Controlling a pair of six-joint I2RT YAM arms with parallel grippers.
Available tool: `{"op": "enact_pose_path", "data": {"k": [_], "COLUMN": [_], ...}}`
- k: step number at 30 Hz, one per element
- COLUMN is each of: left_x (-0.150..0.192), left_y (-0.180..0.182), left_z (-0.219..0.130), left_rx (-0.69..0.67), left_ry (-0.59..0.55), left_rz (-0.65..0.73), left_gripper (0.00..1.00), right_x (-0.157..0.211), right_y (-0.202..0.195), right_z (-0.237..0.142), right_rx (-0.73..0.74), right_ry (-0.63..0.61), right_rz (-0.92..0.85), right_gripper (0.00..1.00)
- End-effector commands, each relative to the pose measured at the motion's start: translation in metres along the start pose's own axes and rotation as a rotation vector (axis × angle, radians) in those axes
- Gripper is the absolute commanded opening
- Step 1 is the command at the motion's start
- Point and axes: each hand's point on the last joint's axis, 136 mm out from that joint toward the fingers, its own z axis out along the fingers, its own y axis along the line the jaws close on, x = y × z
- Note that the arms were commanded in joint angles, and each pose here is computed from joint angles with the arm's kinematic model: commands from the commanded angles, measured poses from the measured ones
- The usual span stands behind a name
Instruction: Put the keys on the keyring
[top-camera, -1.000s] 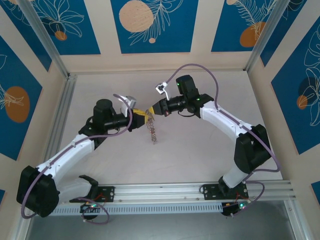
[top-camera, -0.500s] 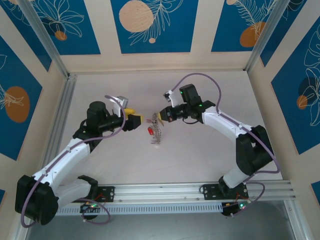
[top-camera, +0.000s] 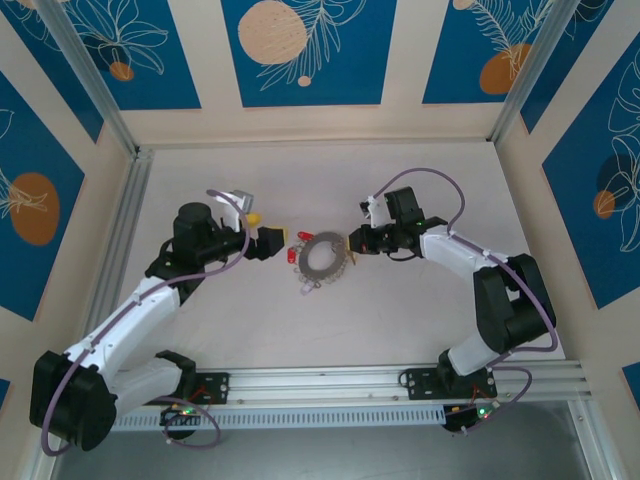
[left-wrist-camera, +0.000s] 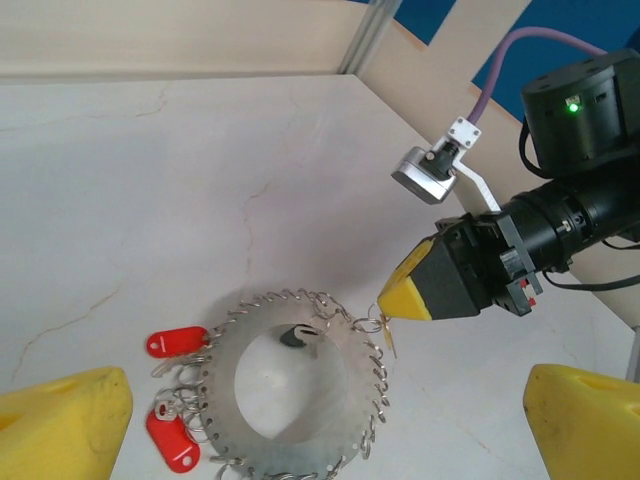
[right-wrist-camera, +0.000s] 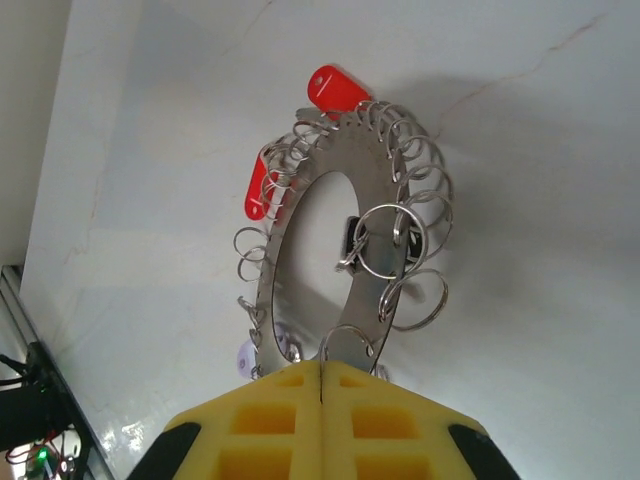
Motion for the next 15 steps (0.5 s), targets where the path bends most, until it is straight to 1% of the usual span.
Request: {"op": "enact_pose_path", "data": {"k": [1,4,6,8,10,13,14,15], "left_x": [-0.01,-0.004,-0.004,-0.007,-0.01,-0.016,-0.017,-0.018], "left_y": [0.008,0.016,0.011,0.005,0.008,0.023,0.028,0.032], "left_z": [-0.012,-0.019,-0.022,-0.026,-0.034,-0.05,-0.054,-0.058], "left_rx": [-0.074,-0.136,-0.125,-0.103,-0.154,-0.285,-0.319,-0.349], "left_ry": [-0.034,-0.01,-0.004,-0.005,-0.005,-0.029,-0.041,-0.053], "left_rz": [-0.005,-0.002,0.01,0.023,0.037,0.059,0.061,0.063], "left_gripper": [1.0,1.0,1.0,1.0,1.0,1.0,1.0,1.0], "right_x": [-0.003,-0.002,-0.003,-0.005,-0.011,-0.023,-0.027,-0.032], "right_y": [-0.01,-0.018,-0.021,-0.02,-0.013,-0.005,-0.004,-0.004], "right_z": [0.002,-0.001,-0.006,-0.013,-0.03,-0.064,-0.075,-0.09], "right_rx": [0.025,0.059,0.083,0.104,0.152,0.268,0.302,0.347], "right_ry": [-0.02,-0.027,-0.036,-0.046,-0.087,-0.208,-0.25,-0.304], "right_rz": [0.008,0.014,0.012,0.002,-0.036,-0.122,-0.141,-0.155], "right_gripper": [0.12,0.19,0.23,0.31,0.42,0.63,0.75,0.98]}}
